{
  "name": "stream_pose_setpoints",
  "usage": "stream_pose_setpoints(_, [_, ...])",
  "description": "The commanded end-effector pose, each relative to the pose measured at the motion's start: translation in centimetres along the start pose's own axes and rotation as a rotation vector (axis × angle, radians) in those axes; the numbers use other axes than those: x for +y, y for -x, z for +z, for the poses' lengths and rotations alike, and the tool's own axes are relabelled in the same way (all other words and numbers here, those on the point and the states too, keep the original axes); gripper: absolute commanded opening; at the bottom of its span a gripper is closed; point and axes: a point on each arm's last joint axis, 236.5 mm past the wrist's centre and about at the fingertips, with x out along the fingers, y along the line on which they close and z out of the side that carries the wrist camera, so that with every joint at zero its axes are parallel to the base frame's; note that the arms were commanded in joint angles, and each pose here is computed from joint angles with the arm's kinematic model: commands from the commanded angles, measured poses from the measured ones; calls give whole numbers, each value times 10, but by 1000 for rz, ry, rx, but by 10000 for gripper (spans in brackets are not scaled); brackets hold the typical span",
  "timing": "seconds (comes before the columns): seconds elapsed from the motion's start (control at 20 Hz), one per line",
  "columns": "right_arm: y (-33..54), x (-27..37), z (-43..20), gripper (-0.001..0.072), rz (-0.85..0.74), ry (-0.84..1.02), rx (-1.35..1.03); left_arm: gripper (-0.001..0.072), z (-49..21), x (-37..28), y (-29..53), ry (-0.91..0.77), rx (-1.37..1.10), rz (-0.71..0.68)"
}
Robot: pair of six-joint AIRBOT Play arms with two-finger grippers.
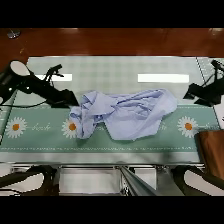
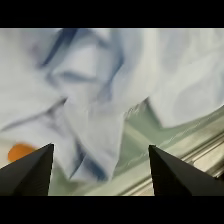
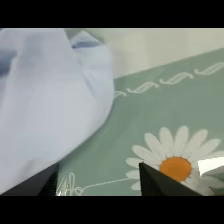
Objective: Fold the shirts.
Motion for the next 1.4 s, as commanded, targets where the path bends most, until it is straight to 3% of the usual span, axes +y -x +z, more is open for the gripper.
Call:
stream_pose_setpoints(0.0, [-10,-28,-28,587,16,-63,-58,700,-42,18,-15,132,37,-59])
stream_pose_setpoints(0.15, [-43,-9,-100,587,124,-54,16,699,-101,11,-66,168,109,-146])
stream_pose_setpoints(0.35, [-52,35,-143,587,340,-83,41,700,-120,-22,-98,182,87,-310])
stream_pose_setpoints(0.65, [-61,38,-171,586,361,-66,122,699,-104,-26,-126,110,0,-217])
stream_pose_setpoints(1.0, [-60,40,-176,587,370,-57,145,697,-77,-18,-128,218,-106,-183])
stream_pose_setpoints(1.05, [-60,41,-176,586,374,-59,144,628,-76,-17,-128,216,-111,-180])
stream_pose_setpoints(1.1, [-60,42,-176,586,379,-61,144,145,-76,-17,-127,200,-112,-180])
stream_pose_setpoints(1.15, [-59,43,-176,586,385,-59,145,41,-76,-18,-127,159,-113,-180])
stream_pose_setpoints(1.35, [-57,50,-174,586,414,-65,136,40,-71,-27,-121,125,-111,-198])
